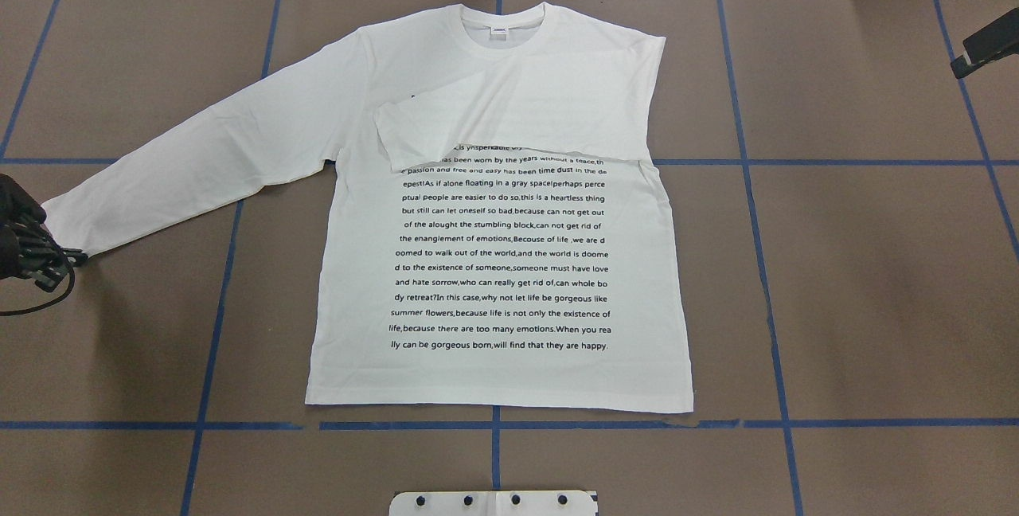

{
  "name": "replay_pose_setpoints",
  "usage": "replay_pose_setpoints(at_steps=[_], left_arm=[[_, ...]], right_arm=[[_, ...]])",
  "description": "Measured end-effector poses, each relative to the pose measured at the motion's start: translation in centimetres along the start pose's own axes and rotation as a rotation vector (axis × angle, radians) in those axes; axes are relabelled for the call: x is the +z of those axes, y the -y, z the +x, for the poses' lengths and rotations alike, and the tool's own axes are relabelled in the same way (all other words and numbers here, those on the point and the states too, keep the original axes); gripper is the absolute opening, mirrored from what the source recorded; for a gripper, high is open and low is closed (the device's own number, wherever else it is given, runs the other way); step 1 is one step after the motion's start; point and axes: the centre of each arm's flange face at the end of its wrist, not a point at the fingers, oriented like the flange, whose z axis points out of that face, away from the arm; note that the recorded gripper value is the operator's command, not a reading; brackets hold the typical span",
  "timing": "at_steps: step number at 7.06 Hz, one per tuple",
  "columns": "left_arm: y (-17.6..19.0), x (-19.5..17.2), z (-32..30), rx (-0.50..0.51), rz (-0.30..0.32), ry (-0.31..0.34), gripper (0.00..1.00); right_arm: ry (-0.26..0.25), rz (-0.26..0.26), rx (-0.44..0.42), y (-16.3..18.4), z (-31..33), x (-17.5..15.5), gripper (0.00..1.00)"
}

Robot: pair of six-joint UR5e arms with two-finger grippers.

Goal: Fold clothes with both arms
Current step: 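Grasp the sleeve cuff nearest the left gripper, then lift the sleeve with the left gripper and fold it across the shirt body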

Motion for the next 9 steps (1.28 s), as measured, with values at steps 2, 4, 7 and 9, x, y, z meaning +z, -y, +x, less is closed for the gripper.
replay_pose_setpoints(at_steps=[2,4,7,9], left_arm=[[1.9,-1.6,0.8,0.012,0.041,-0.014,0.0],[7.9,-5.2,0.2,-0.015,0.105,-0.015,0.0],[27.7,-12.1,3.3,-0.08,0.121,0.004,0.0],[40.5,-16.7,9.2,-0.151,0.136,-0.013,0.0]], right_arm=[[0.0,0.0,0.002,0.0,0.0,0.0,1.0],[0.0,-0.001,0.008,0.0,0.0,0.0,1.0],[0.012,-0.005,0.014,-0.3,0.0,0.0,1.0],[0.016,-0.01,0.024,-0.7,0.5,0.1,1.0]])
